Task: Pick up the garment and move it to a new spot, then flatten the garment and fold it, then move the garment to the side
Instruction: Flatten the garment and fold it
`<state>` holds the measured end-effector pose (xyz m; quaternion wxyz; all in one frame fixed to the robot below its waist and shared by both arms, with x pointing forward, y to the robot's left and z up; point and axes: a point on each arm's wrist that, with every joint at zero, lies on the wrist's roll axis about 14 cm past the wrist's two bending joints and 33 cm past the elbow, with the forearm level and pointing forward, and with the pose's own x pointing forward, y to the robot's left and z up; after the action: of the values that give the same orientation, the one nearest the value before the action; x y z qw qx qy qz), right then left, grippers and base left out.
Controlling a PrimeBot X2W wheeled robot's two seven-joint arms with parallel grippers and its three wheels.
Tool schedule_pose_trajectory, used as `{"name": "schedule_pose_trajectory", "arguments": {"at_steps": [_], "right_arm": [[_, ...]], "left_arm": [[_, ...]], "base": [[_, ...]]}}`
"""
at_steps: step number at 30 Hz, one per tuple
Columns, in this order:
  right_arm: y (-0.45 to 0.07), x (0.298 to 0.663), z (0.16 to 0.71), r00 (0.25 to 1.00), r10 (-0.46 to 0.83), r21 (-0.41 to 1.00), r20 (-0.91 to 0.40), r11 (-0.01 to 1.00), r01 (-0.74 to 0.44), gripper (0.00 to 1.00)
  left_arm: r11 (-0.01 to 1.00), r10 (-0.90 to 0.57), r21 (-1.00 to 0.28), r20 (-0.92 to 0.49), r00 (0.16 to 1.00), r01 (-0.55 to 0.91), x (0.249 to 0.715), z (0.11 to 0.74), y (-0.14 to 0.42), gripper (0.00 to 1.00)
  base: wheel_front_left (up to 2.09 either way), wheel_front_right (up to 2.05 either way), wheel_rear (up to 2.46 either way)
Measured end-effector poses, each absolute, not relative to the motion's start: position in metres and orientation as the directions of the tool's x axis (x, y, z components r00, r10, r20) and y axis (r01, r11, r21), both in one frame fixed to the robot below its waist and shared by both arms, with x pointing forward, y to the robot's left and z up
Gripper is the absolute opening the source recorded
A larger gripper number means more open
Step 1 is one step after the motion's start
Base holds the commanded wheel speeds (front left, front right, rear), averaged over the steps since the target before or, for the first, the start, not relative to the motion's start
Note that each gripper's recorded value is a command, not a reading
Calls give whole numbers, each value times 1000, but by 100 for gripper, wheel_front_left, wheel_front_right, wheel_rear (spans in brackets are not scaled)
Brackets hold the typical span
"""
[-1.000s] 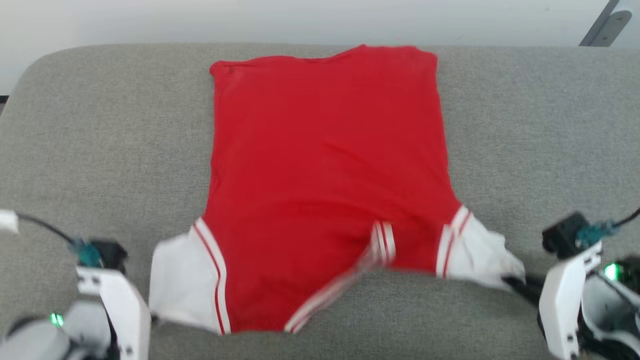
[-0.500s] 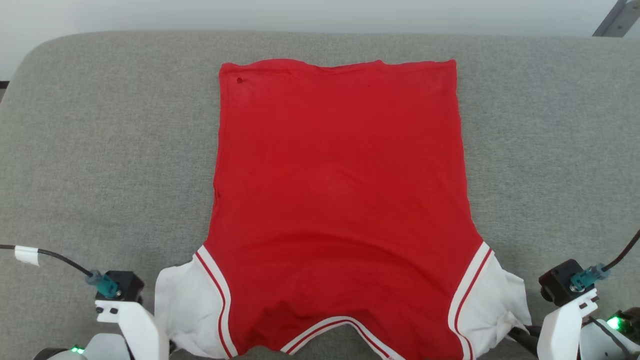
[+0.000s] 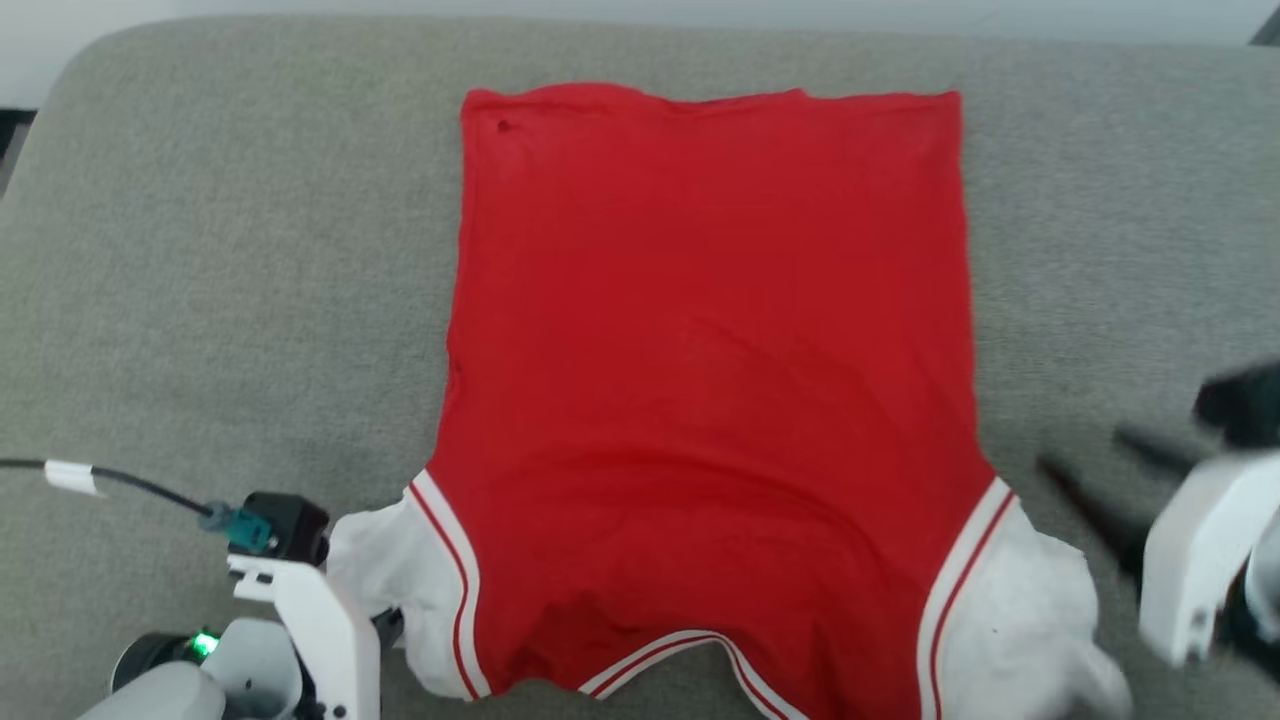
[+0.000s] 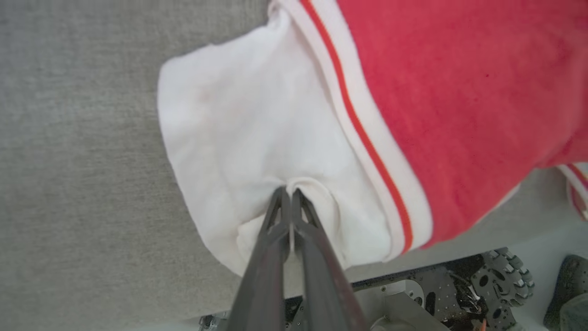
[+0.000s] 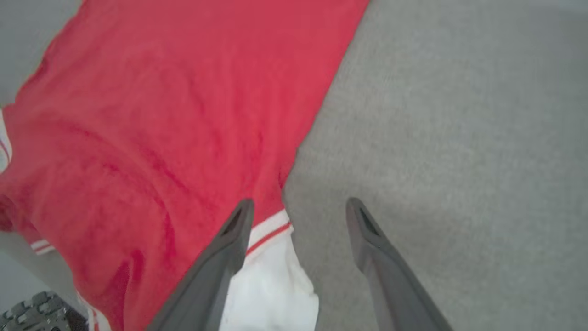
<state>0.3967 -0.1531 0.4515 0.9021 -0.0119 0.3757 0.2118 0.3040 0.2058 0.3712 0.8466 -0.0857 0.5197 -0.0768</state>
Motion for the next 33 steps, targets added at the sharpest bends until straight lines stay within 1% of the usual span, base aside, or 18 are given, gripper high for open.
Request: {"name": "schedule_pose_trajectory", "arguments": {"at_steps": [2,4,8,10,15,19,24,27,31,33], "right_arm": [[-151,421,467,692,356,117,-628,922,-368,100],[-146,446,479,739,352,120,-575,929,-350,100],[-132,494,495,798,353,116,-488,933,-341,100],[-128,517,495,814,344,115,-468,937,-331,100],[-123,564,483,814,318,96,-486,945,-312,100],[-124,595,466,792,282,88,-541,956,-280,100],[-121,624,437,740,247,82,-626,964,-252,100],[-116,634,416,691,239,98,-682,966,-238,100],[-106,635,382,591,228,112,-773,967,-227,100],[-100,637,374,555,237,135,-797,966,-219,100]], "left_arm": [[973,-220,-225,-862,456,45,308,372,205,0],[973,-221,-224,-858,463,49,312,372,205,0],[972,-227,-230,-853,470,52,317,371,203,0],[971,-230,-234,-849,475,52,320,371,202,0],[970,-229,-237,-845,484,45,324,369,203,0],[969,-233,-245,-840,490,40,328,369,203,0],[968,-232,-248,-841,489,34,330,364,205,0],[968,-231,-249,-843,486,27,331,361,206,0],[966,-231,-257,-848,477,12,330,357,208,0],[966,-233,-260,-849,475,8,330,355,209,0]], "base": [[0,0,0],[0,0,0],[0,0,0],[0,0,0],[0,0,0],[0,0,0],[0,0,0],[0,0,0],[0,0,0],[0,0,0]]}}
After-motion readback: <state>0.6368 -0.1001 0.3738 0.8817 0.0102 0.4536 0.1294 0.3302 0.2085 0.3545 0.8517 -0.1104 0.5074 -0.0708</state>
